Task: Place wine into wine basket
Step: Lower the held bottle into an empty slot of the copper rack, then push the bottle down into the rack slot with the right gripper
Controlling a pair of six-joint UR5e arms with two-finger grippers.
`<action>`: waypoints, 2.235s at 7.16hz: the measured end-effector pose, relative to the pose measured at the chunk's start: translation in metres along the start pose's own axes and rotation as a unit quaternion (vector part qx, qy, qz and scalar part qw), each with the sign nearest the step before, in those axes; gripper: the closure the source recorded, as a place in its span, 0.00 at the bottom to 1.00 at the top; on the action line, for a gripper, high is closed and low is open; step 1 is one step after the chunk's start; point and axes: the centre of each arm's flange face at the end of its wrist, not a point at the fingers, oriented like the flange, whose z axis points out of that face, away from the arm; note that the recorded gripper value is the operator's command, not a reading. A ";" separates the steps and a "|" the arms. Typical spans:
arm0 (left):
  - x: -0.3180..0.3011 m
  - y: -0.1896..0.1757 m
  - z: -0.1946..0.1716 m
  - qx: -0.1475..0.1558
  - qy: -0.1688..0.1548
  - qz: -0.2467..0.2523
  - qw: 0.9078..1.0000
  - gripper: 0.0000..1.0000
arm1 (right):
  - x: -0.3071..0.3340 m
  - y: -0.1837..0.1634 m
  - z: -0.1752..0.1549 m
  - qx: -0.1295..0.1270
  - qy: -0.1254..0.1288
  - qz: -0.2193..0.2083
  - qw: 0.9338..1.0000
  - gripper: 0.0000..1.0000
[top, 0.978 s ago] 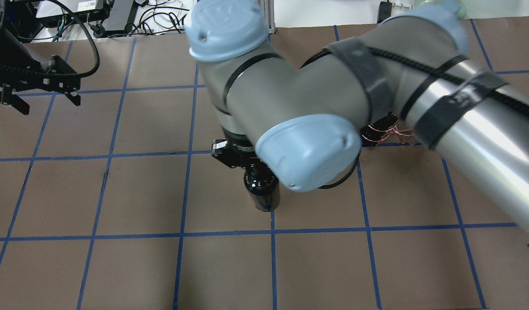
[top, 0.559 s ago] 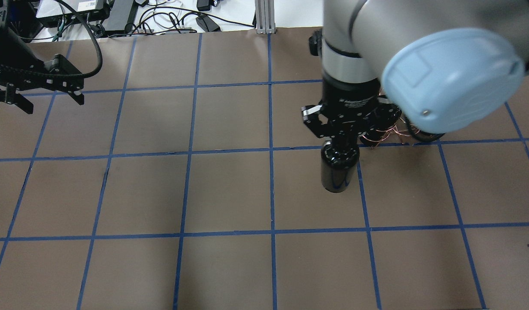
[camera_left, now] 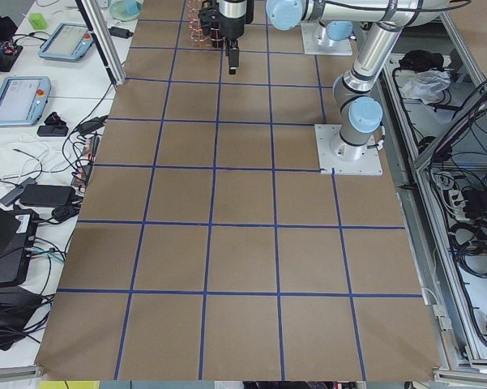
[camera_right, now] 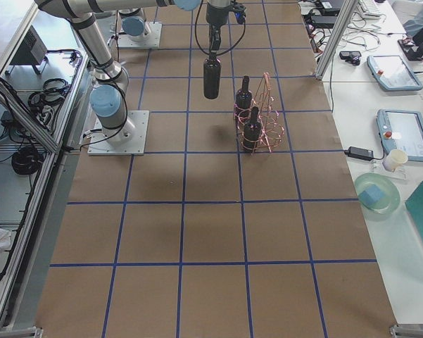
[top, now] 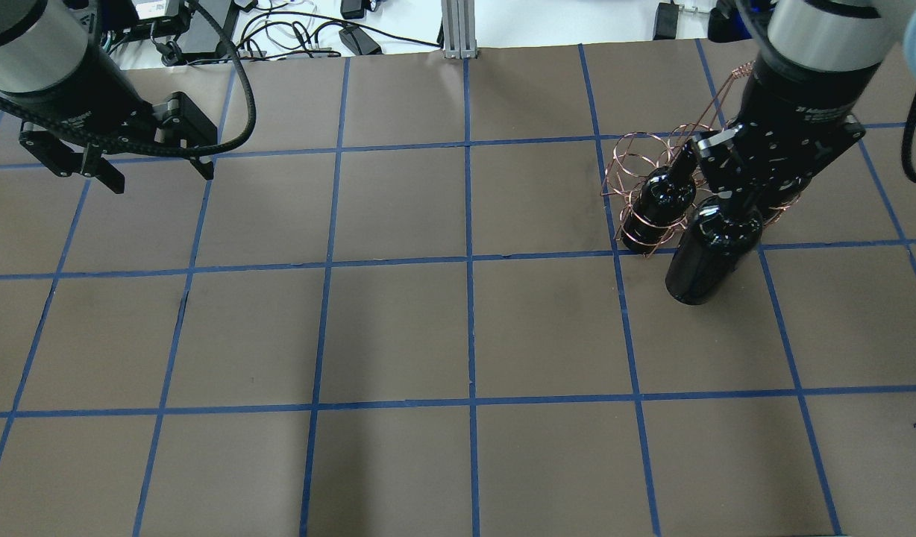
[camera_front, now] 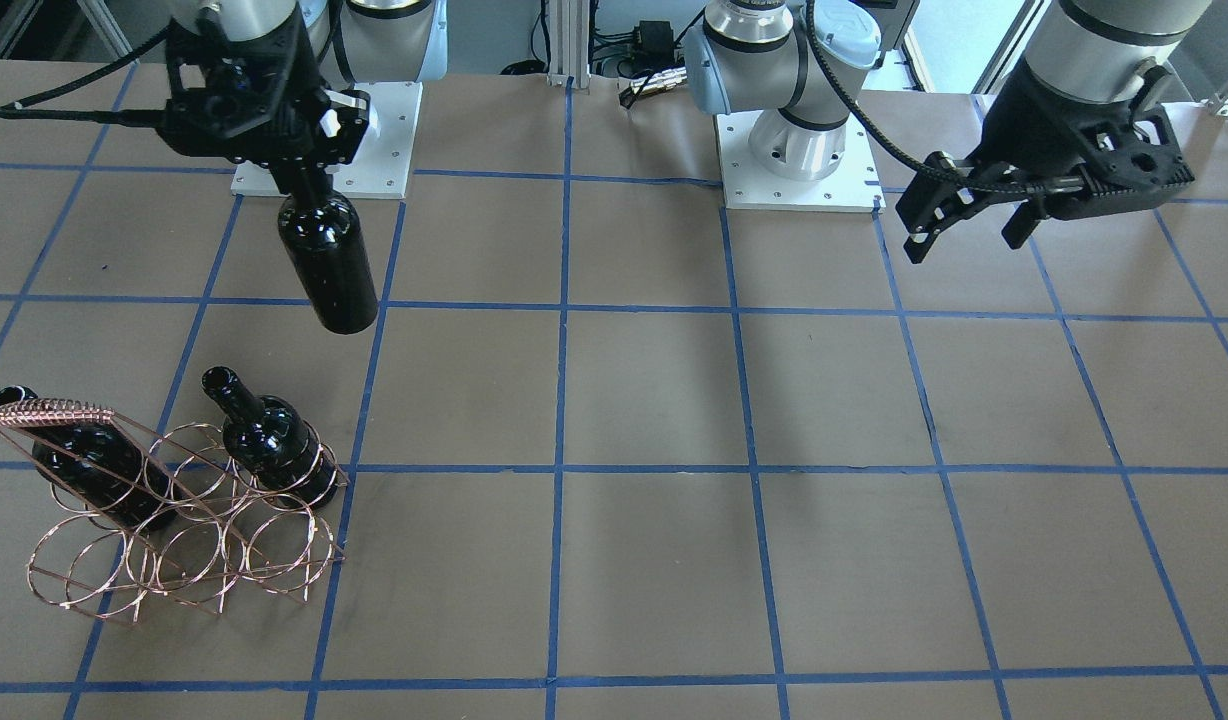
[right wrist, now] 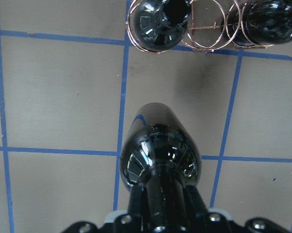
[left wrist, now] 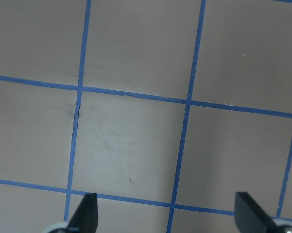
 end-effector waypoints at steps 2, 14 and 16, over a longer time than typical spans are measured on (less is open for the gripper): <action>0.010 0.006 -0.002 0.001 0.000 0.008 1.000 0.00 | 0.037 -0.009 -0.001 0.016 0.000 0.001 1.000 1.00; 0.012 0.011 -0.002 0.000 -0.002 0.014 1.000 0.00 | 0.079 -0.115 0.021 0.059 -0.018 -0.059 0.996 1.00; 0.012 0.012 -0.002 0.000 -0.002 0.018 1.000 0.00 | 0.086 -0.112 0.013 0.053 -0.017 -0.056 0.997 1.00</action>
